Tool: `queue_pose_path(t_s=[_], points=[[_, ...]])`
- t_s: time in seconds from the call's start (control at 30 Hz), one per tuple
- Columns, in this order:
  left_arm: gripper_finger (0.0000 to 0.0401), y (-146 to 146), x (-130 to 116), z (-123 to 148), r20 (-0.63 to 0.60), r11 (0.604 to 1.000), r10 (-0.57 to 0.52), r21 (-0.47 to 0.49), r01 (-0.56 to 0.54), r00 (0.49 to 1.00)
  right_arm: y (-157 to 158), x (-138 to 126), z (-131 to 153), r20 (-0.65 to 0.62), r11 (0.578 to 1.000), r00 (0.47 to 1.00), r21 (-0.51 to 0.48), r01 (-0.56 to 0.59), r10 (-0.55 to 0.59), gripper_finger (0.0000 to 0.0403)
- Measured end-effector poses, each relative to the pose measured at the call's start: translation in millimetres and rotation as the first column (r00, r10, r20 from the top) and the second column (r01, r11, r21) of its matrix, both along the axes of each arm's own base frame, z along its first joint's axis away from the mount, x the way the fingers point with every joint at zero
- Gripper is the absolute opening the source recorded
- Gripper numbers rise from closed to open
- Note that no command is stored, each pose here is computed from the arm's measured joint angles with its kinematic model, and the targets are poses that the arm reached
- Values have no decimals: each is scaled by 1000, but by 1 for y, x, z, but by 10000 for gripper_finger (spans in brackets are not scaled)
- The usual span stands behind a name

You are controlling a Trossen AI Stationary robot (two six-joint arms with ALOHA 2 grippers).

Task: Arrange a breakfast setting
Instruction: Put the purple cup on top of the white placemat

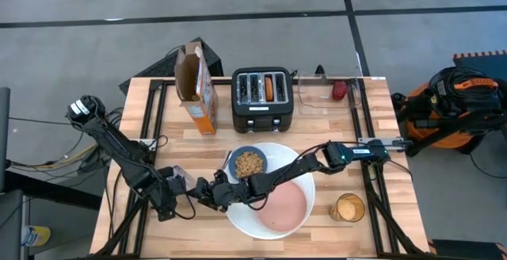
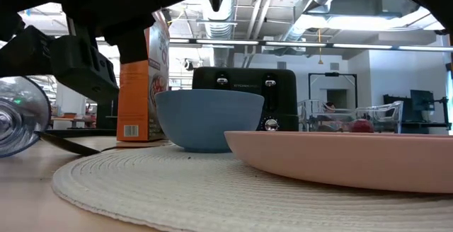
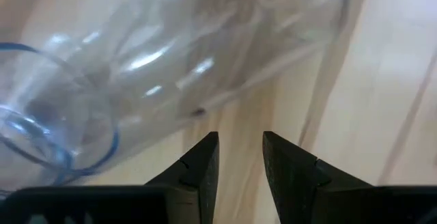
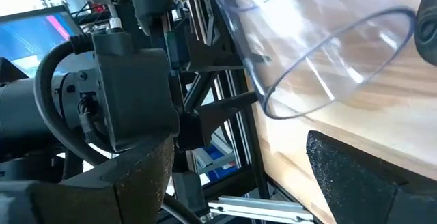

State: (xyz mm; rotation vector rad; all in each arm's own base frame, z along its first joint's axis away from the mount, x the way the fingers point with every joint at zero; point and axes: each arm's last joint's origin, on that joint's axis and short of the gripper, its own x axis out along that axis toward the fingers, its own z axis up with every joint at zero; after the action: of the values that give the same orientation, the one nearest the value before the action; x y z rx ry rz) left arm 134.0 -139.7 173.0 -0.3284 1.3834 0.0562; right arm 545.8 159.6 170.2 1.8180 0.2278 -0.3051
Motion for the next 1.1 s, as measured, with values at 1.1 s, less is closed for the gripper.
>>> queue_pose_path(t_s=[1.1], points=[[100, 19, 16, 0, 56, 992, 97, 79, -101, 994, -46, 9, -5, -51, 994, 994, -31, 100, -102, 301]])
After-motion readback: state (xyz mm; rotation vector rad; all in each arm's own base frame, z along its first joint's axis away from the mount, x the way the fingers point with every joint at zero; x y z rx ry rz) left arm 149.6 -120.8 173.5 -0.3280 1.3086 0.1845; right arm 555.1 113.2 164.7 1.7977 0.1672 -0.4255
